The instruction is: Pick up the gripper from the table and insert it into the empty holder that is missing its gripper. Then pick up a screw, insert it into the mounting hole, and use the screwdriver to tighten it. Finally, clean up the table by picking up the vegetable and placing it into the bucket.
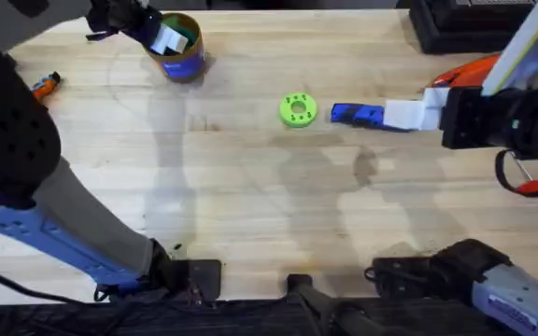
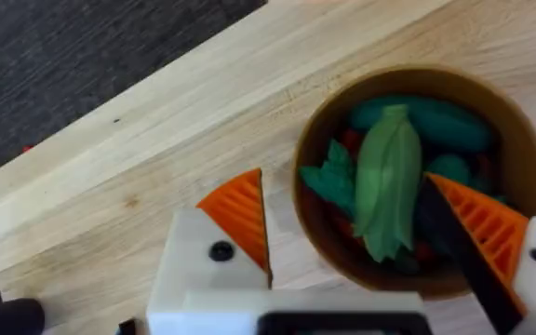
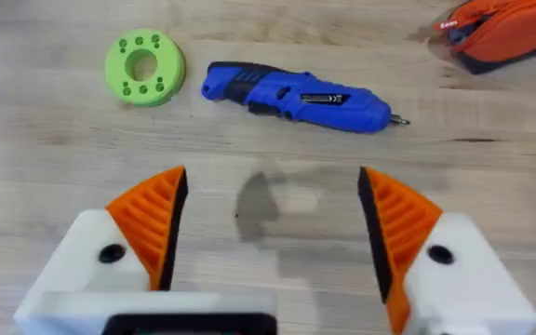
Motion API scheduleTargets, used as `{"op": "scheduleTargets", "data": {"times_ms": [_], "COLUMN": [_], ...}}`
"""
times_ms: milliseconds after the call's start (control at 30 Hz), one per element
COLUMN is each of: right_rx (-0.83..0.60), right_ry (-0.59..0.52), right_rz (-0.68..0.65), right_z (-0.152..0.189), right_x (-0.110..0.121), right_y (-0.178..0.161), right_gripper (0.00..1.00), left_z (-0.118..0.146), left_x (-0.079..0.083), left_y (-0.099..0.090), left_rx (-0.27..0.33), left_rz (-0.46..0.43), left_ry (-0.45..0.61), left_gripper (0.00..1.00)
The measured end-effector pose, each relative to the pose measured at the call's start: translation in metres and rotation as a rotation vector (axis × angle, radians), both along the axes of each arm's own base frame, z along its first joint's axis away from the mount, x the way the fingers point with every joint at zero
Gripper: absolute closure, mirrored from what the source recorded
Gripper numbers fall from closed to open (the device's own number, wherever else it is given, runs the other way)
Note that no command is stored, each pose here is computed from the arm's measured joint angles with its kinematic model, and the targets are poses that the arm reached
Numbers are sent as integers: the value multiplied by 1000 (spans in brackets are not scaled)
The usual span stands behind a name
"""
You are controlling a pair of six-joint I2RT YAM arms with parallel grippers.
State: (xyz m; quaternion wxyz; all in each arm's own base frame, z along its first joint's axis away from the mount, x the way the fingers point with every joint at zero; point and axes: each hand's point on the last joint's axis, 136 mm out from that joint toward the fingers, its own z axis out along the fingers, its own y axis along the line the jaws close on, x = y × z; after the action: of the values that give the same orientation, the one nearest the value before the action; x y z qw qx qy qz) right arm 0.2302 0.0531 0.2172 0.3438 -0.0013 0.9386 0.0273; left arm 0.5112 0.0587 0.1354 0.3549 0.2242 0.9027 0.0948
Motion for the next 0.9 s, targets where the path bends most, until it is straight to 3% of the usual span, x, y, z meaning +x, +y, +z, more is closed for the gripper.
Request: {"op": "scheduleTargets", "data": {"times_ms": [133, 267, 400, 500, 767, 900], "right_rx": [0, 0, 0, 0, -4, -4], "right_ry": [-1, -1, -1, 0, 12, 12], "right_rz": [0, 0, 0, 0, 0, 0], "right_z": [0, 0, 0, 0, -2, -2], "right_x": [0, 0, 0, 0, -2, -2], "right_y": [0, 0, 0, 0, -1, -1], "right_gripper": [11, 11, 11, 11, 11, 11], "left_z": [28, 81, 129, 145, 152, 147], "left_x": [-3, -24, -66, -101, -189, -226], "left_y": [-11, -23, -28, -31, -39, -55], "left_rx": [-26, -64, -88, -113, -189, -206], "left_rz": [13, 34, 52, 76, 179, 176], "left_ry": [-51, -118, -144, -118, 26, 111], "left_gripper": [15, 15, 15, 15, 13, 13]}}
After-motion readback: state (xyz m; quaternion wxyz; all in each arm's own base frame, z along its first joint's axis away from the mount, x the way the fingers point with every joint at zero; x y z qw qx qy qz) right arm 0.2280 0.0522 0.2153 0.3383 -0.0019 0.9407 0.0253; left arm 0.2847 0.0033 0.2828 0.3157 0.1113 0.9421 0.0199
